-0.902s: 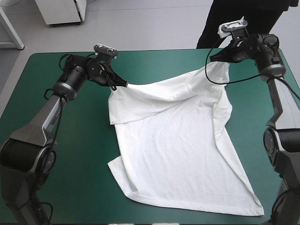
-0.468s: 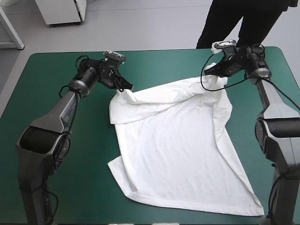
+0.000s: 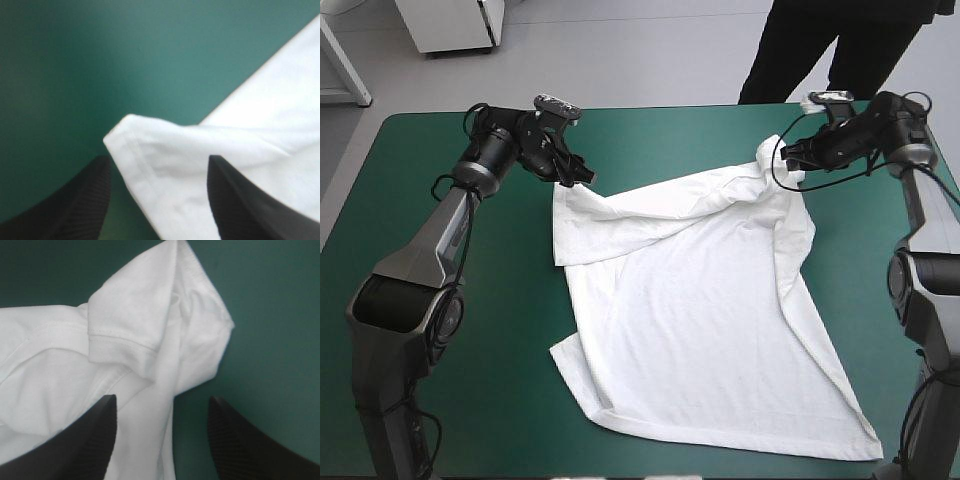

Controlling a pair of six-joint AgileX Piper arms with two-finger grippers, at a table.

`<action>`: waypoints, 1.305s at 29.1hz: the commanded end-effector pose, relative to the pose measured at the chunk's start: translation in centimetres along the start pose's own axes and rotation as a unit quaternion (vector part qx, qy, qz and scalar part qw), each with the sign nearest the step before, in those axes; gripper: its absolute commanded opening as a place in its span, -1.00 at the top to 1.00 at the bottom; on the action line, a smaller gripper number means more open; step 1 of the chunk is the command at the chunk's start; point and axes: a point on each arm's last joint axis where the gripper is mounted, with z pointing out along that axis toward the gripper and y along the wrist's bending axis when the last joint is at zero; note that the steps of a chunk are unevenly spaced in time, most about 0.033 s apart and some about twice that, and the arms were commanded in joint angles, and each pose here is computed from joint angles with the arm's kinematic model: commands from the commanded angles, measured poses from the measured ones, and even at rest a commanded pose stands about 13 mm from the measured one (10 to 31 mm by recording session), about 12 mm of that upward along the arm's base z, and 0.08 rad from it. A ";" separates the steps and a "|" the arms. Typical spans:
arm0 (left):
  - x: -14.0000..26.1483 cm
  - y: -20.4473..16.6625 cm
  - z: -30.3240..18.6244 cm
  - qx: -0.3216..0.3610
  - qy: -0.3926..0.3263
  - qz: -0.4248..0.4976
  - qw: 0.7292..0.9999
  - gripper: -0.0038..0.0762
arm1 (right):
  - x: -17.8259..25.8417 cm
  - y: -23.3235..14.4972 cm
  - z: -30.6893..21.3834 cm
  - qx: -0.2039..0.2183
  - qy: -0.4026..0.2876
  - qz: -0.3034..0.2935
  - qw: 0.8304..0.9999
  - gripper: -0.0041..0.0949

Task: Fold the cloth

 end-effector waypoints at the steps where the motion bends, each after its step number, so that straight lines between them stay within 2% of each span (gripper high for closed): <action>1: -0.2 -0.3 -6.8 0.005 -0.016 -0.001 1.000 -0.29 | -1.5 1.0 -8.1 0.001 -0.081 -0.006 0.997 -0.31; 4: 1.0 -1.0 -8.9 0.030 0.020 -0.023 0.999 -0.29 | -0.5 1.8 -11.0 0.006 -0.085 -0.006 0.996 -0.31; 7: 2.0 -2.1 -11.6 0.063 0.008 -0.032 0.997 -0.29 | 1.5 3.5 -13.9 0.007 -0.084 -0.009 0.996 -0.31; 11: 4.7 -3.1 -13.7 0.061 0.020 -0.025 0.998 -0.29 | 6.3 5.5 -16.3 0.015 -0.069 0.003 0.997 -0.31; 16: 9.7 -5.3 -14.4 0.096 0.061 -0.025 0.993 -0.29 | 13.1 7.8 -18.3 0.034 -0.072 0.022 0.997 -0.30; 22: 15.8 -10.0 -12.6 0.119 0.153 0.056 0.979 -0.29 | 19.8 10.7 -18.8 0.046 -0.043 0.004 0.998 -0.19; 25: 17.7 -11.0 -11.1 0.128 0.187 0.067 0.972 -0.29 | 21.5 11.7 -18.6 0.042 0.003 -0.012 0.999 -0.18; 27: 18.2 -11.0 -10.3 0.127 0.184 0.064 0.973 -0.29 | 22.0 12.0 -18.4 0.040 0.030 -0.017 0.999 -0.18; 38: 18.6 -11.3 -6.6 0.125 0.162 0.079 0.976 -0.29 | 21.9 12.4 -18.4 0.037 0.030 -0.021 0.999 -0.17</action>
